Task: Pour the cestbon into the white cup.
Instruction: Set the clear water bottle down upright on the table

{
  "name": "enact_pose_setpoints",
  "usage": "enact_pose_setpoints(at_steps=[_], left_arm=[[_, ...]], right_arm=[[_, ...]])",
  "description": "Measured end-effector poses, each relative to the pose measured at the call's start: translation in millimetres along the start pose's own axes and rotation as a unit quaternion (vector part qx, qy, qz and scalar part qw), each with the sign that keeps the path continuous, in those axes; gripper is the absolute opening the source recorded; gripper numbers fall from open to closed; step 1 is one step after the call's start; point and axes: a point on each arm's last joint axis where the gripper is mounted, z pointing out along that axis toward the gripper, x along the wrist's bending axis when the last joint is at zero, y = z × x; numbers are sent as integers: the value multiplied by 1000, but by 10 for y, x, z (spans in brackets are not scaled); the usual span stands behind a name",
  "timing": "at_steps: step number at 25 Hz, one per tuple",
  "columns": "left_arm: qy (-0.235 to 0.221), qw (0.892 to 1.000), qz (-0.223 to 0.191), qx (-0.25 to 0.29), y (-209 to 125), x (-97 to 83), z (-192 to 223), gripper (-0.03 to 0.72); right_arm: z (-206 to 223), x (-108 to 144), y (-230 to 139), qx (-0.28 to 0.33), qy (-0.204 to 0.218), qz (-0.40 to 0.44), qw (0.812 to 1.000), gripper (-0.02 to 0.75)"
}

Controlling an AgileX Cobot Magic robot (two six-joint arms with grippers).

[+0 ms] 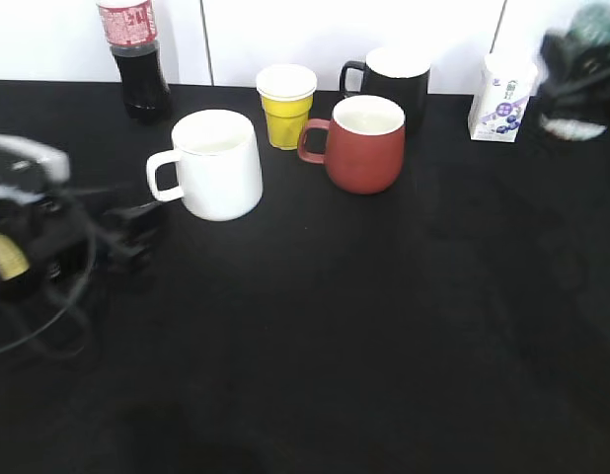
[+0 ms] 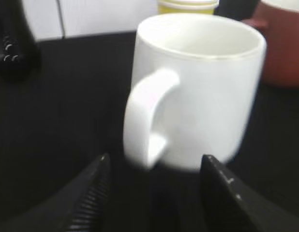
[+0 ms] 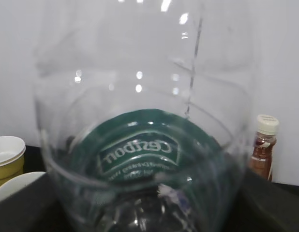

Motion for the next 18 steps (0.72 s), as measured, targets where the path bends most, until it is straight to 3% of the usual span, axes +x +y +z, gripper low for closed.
enact_pose_setpoints(at_steps=[4,9,12,18], left_arm=[[11,1000,-3,-28,120,-73,-358,442],[35,987,5,-157,683,-106,-673,440],[40,986,7,-163,752,-116,-739,440],[42,987,6,-152,735,-112,-735,440]], right_arm=[[144,31,-224,9,-15,-18,1000,489],[408,96,-844,25,-45,-40,998,489],[629,176,-1164,45,-49,-42,997,489],[1045,263,-1359,55,-83,30,995,489]])
